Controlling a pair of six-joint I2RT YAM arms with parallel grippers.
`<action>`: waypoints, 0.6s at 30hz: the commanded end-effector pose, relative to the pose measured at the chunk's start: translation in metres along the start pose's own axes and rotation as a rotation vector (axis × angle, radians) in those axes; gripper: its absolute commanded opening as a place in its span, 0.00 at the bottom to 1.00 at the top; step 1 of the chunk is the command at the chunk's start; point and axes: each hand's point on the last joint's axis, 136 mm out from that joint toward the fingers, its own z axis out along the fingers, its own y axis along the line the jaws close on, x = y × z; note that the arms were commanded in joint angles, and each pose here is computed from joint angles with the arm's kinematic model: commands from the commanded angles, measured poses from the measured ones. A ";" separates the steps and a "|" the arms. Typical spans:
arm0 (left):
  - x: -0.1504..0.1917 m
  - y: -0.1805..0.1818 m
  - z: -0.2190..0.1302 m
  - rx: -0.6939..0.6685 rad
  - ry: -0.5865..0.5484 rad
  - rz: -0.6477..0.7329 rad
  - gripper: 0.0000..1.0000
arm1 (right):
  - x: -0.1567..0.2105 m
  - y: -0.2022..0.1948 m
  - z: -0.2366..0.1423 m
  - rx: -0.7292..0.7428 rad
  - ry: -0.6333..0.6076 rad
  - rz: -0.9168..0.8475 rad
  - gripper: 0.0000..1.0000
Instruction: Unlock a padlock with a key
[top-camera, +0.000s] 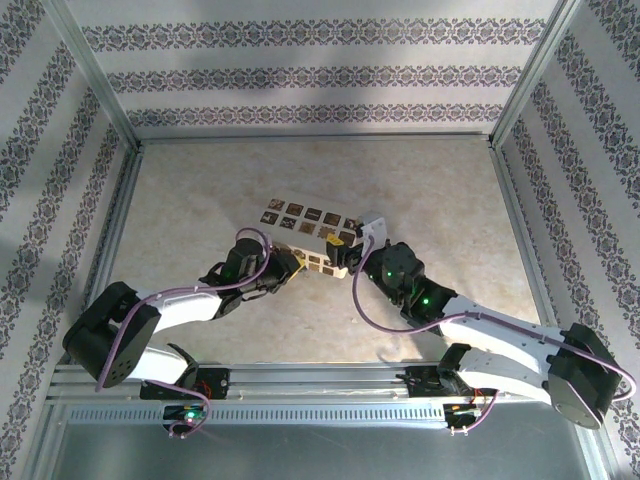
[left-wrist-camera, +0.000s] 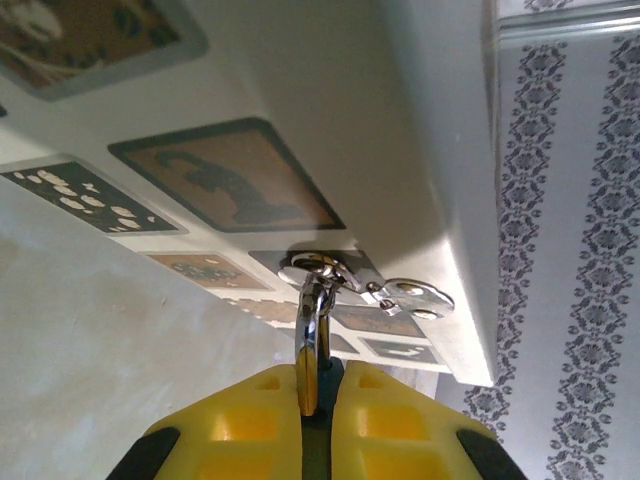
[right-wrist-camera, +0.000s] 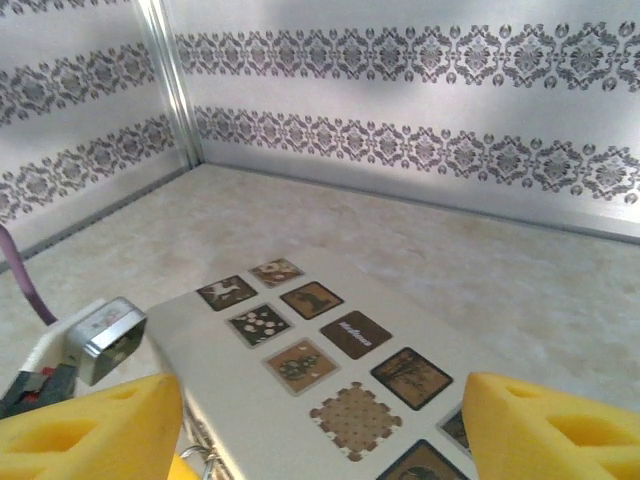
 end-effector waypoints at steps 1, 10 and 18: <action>0.006 -0.008 0.001 0.031 -0.008 0.053 0.00 | 0.015 -0.009 -0.003 0.023 0.061 0.032 0.75; 0.020 0.008 0.018 0.000 0.006 0.055 0.07 | 0.030 -0.016 0.001 0.034 0.109 0.087 0.76; 0.019 0.023 0.019 -0.027 -0.018 0.062 0.19 | 0.033 -0.021 0.000 0.040 0.125 0.100 0.78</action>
